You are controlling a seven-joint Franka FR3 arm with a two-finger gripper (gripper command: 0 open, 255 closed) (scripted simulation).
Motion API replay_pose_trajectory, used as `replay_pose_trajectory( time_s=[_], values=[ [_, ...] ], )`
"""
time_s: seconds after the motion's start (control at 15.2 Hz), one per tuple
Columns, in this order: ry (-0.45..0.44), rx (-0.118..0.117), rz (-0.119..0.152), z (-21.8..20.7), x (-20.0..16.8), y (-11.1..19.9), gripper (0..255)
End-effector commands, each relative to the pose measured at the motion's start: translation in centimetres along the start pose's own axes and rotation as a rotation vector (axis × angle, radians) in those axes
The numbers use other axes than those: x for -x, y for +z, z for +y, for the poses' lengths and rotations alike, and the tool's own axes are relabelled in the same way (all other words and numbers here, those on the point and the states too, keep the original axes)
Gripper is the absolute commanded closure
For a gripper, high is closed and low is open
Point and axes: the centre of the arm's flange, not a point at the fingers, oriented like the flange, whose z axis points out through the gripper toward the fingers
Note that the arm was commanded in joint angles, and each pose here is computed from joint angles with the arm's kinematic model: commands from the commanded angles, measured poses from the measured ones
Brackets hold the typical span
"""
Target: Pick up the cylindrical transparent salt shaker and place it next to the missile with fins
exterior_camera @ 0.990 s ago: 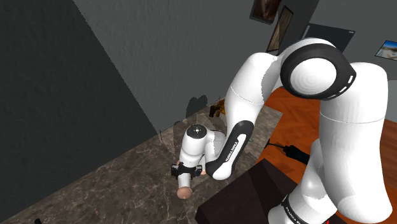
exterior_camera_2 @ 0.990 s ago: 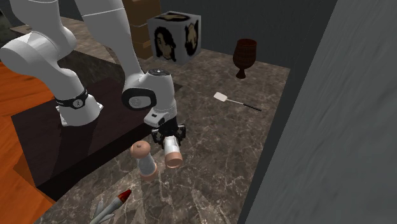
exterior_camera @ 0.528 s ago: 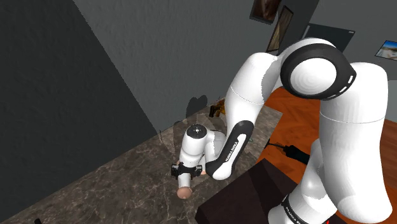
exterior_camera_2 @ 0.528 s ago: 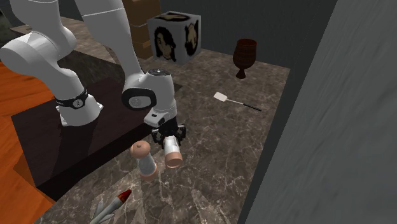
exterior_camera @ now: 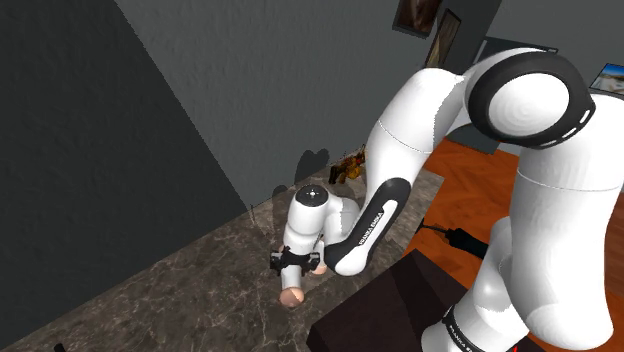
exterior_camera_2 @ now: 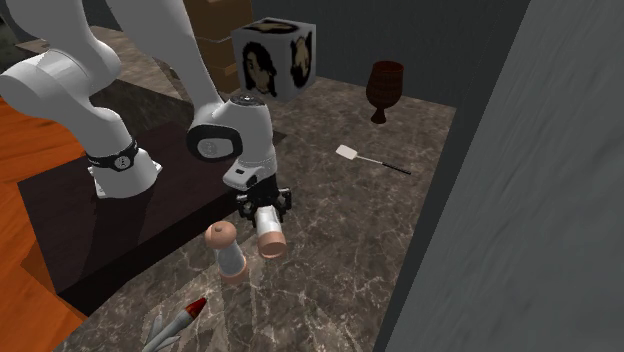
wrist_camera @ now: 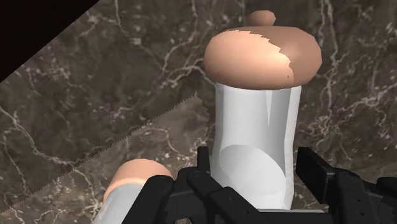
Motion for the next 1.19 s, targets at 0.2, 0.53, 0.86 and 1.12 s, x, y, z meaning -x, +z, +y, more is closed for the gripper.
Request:
replay_pose_trajectory(
  time_s=[0.2, 0.53, 0.86, 1.12],
  values=[
    [0.000, 0.000, 0.000, 0.0, -0.4, -2.7, 255],
    [0.000, 0.000, 0.000, 0.0, -0.8, -5.3, 255],
    [0.000, 0.000, 0.000, 0.0, -1.2, -7.9, 255],
    [0.000, 0.000, 0.000, 0.0, -1.5, -10.0, 255]
  ],
)
